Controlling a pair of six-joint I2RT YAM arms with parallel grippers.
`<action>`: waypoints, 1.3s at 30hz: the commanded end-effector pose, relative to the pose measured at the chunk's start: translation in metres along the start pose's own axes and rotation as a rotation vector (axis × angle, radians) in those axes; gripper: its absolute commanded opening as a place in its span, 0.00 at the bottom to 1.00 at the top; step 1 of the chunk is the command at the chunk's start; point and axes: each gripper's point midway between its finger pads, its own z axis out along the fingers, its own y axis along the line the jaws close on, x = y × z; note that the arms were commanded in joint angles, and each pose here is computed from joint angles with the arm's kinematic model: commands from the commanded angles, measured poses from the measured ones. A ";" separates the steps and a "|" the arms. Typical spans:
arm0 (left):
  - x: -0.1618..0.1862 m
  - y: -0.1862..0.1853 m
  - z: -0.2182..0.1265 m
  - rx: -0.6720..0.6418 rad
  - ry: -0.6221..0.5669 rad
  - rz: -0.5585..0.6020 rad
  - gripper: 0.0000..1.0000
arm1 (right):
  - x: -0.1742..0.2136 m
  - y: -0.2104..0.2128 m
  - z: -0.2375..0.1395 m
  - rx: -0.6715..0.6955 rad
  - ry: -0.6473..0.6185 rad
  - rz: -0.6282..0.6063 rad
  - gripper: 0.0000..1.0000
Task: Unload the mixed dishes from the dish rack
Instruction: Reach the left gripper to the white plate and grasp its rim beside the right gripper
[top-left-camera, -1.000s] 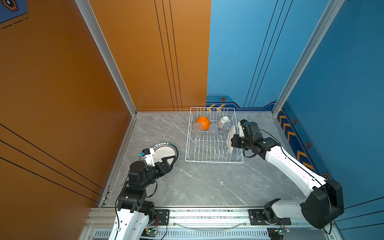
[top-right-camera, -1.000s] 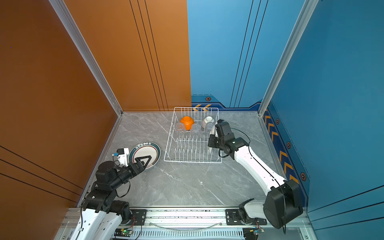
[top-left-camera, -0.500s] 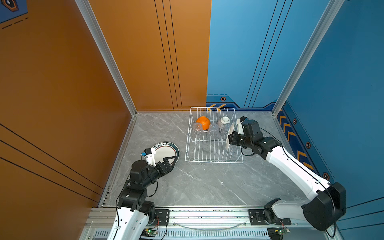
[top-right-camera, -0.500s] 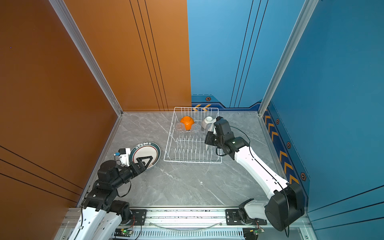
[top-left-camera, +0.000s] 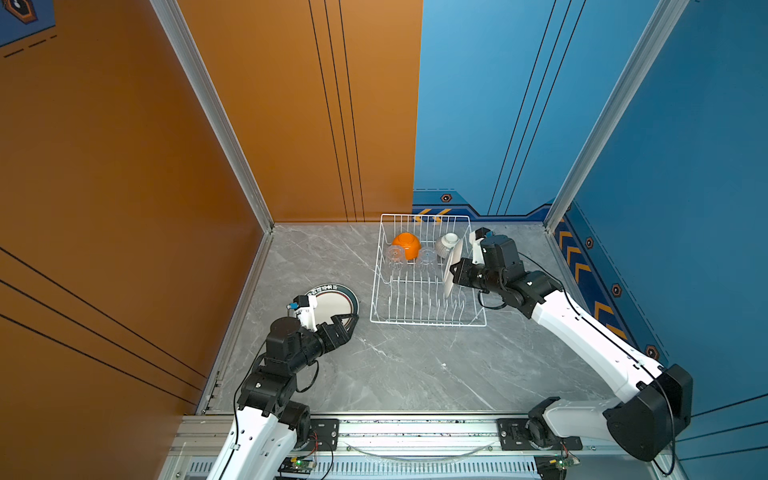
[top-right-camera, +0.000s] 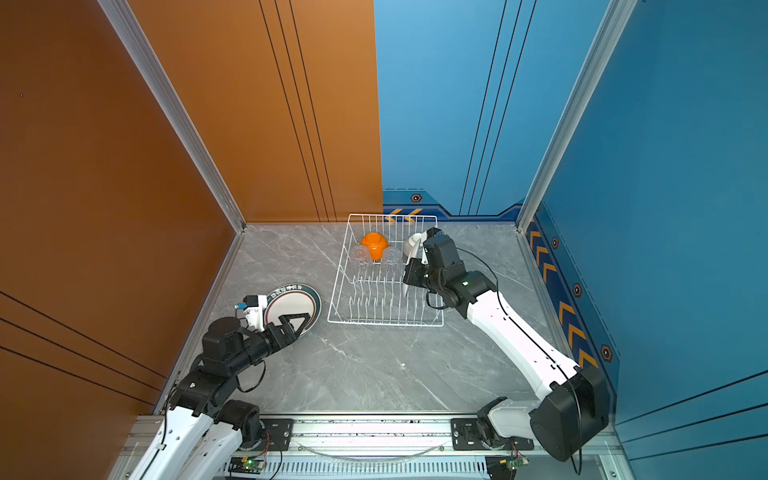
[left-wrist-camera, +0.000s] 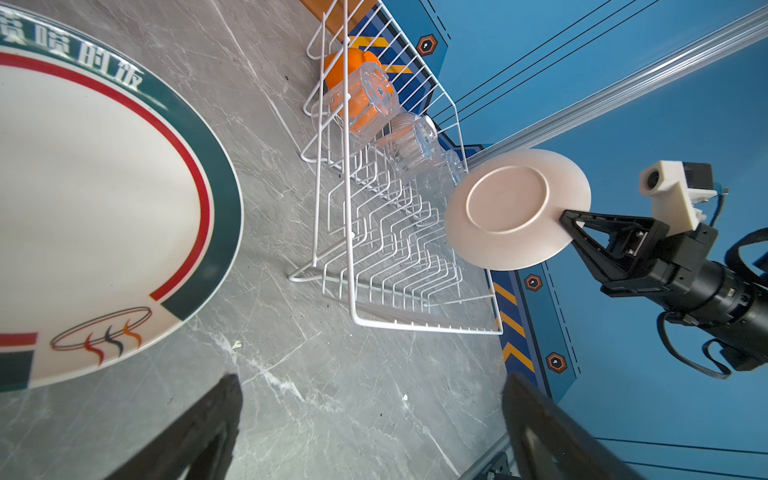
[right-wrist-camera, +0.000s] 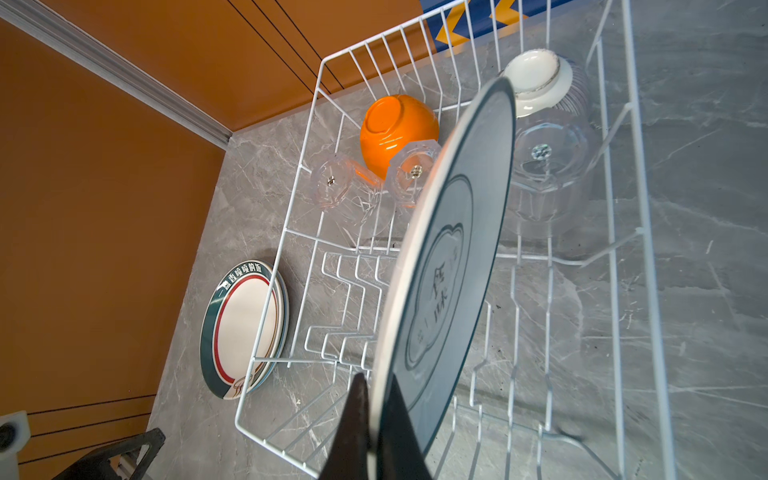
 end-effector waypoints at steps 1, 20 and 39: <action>-0.010 -0.013 -0.004 0.022 -0.034 0.051 0.98 | -0.019 0.018 -0.002 -0.054 -0.051 0.007 0.00; -0.008 -0.047 0.009 0.092 -0.010 0.213 0.98 | -0.020 0.025 0.000 -0.064 -0.049 0.044 0.00; 0.001 -0.141 0.063 0.216 -0.063 0.579 0.98 | -0.028 0.069 -0.020 -0.110 -0.132 0.130 0.00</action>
